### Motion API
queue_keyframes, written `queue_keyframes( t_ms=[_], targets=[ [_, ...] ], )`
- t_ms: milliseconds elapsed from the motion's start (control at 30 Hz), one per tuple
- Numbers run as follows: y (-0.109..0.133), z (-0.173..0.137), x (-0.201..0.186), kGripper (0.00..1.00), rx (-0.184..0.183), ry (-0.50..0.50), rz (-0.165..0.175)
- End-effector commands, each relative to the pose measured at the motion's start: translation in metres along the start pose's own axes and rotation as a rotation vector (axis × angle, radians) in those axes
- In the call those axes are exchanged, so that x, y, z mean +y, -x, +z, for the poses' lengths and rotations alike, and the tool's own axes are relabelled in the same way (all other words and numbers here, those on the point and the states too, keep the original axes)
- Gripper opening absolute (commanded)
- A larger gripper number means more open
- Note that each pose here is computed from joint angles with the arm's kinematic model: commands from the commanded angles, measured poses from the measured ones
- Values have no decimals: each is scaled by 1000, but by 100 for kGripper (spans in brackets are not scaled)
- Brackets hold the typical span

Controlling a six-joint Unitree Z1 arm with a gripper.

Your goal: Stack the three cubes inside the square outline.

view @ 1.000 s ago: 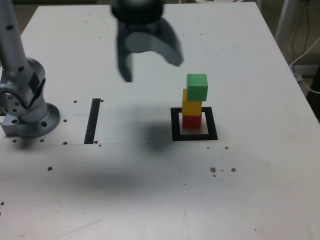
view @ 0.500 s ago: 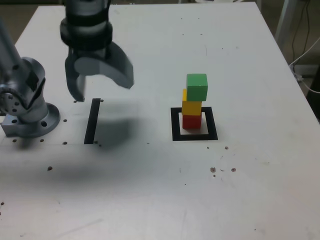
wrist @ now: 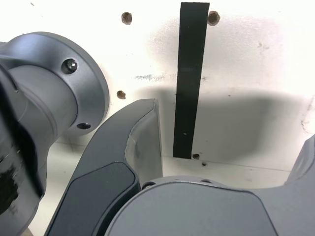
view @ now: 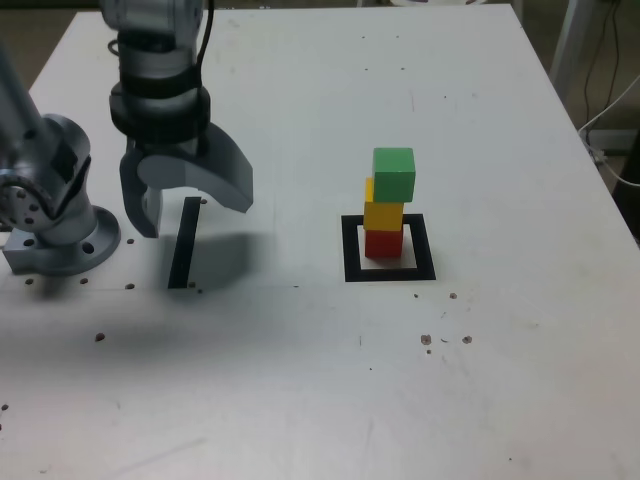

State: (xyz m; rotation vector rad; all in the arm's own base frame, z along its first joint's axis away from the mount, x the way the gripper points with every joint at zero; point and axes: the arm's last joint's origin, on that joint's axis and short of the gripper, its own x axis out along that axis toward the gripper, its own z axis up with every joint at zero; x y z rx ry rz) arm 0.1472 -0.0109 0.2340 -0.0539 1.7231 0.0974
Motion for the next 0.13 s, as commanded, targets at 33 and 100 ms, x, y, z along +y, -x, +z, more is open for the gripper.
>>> queue_keyframes(
  t_ms=[33, 100],
  targets=[
    [-3, 0, 0, 99, 0, 3, -1],
    [-5, 0, 0, 99, -3, 3, -1]
  ],
)
